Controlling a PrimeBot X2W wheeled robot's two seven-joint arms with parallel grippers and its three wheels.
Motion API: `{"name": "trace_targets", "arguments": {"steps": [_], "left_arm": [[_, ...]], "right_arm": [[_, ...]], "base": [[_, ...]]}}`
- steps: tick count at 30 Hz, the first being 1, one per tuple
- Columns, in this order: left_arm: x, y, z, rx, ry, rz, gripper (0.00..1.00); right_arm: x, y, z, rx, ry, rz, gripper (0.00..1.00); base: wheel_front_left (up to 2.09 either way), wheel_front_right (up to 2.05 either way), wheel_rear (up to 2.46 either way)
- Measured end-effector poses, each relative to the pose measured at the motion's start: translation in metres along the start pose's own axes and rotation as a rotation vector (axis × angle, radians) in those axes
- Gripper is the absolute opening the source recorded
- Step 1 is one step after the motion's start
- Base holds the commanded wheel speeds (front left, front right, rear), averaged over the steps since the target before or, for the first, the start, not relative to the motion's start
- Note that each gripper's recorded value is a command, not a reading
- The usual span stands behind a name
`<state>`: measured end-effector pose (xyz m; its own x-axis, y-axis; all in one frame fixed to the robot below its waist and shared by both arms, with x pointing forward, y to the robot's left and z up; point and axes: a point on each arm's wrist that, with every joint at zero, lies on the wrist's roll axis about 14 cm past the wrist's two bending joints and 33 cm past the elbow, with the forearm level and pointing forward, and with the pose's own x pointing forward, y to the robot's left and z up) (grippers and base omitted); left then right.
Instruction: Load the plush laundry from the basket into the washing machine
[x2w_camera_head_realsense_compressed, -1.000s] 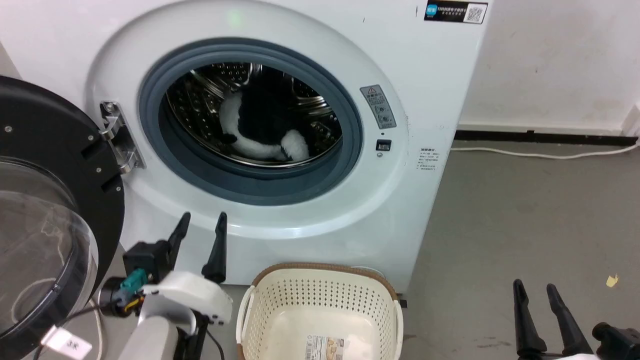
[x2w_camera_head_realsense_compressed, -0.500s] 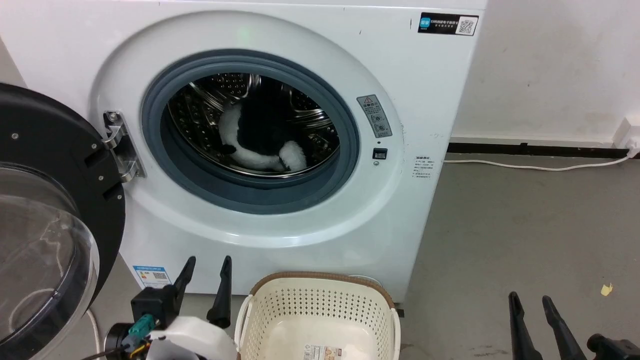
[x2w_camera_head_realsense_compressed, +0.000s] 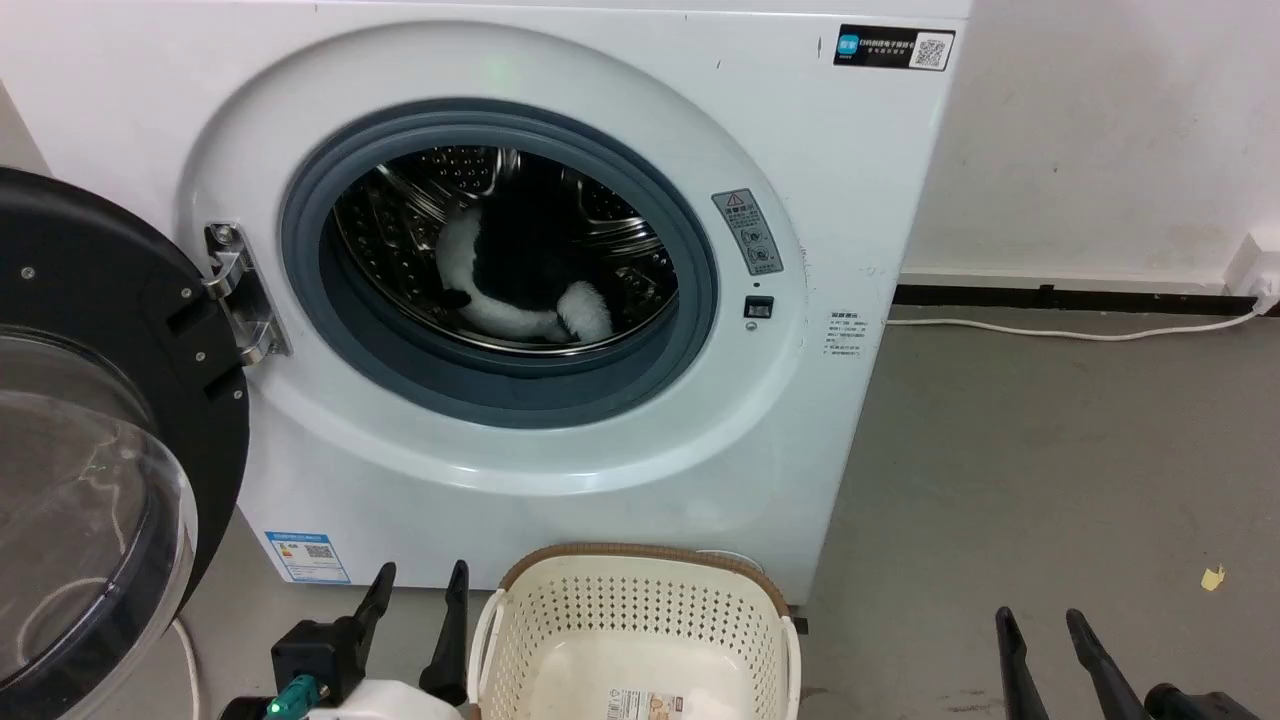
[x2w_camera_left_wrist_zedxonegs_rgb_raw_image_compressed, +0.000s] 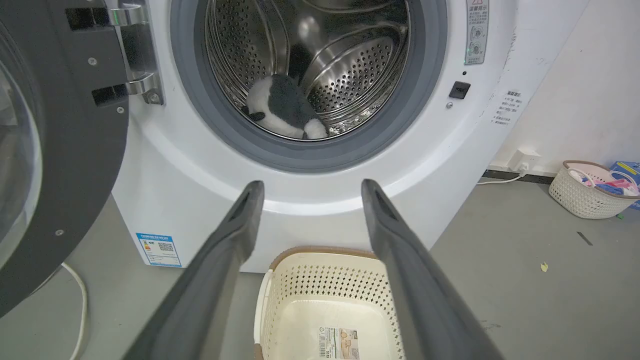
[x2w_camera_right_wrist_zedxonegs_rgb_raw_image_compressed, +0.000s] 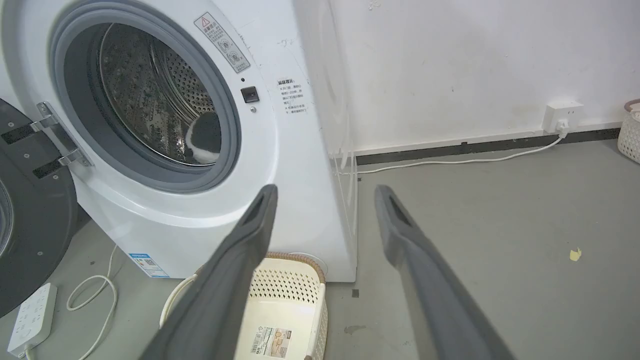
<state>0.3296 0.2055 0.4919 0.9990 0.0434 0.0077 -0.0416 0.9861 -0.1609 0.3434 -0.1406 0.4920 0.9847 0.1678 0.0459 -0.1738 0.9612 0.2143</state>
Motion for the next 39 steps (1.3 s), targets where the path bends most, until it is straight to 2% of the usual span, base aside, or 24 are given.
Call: {"name": "trace_targets", "arguments": {"steps": [9,38,39], "left_arm": [[-0.0029,0.0004,0.0011,0.009,0.001,0.010,1.00],[-0.0041,-0.0032,0.0056,0.005,-0.005,-0.004,1.00],[-0.0041,-0.0032,0.0060,0.006,-0.008,-0.004,0.00]], "right_arm": [[-0.0046,0.0014,-0.0016,-0.037,0.009,0.009,1.00],[-0.0053,0.0012,-0.0018,-0.038,0.016,0.008,1.00],[-0.0053,0.0012,-0.0018,-0.038,0.016,0.008,0.00]], "base": [[0.00,0.00,0.00],[0.00,0.00,0.00],[0.00,0.00,0.00]]}}
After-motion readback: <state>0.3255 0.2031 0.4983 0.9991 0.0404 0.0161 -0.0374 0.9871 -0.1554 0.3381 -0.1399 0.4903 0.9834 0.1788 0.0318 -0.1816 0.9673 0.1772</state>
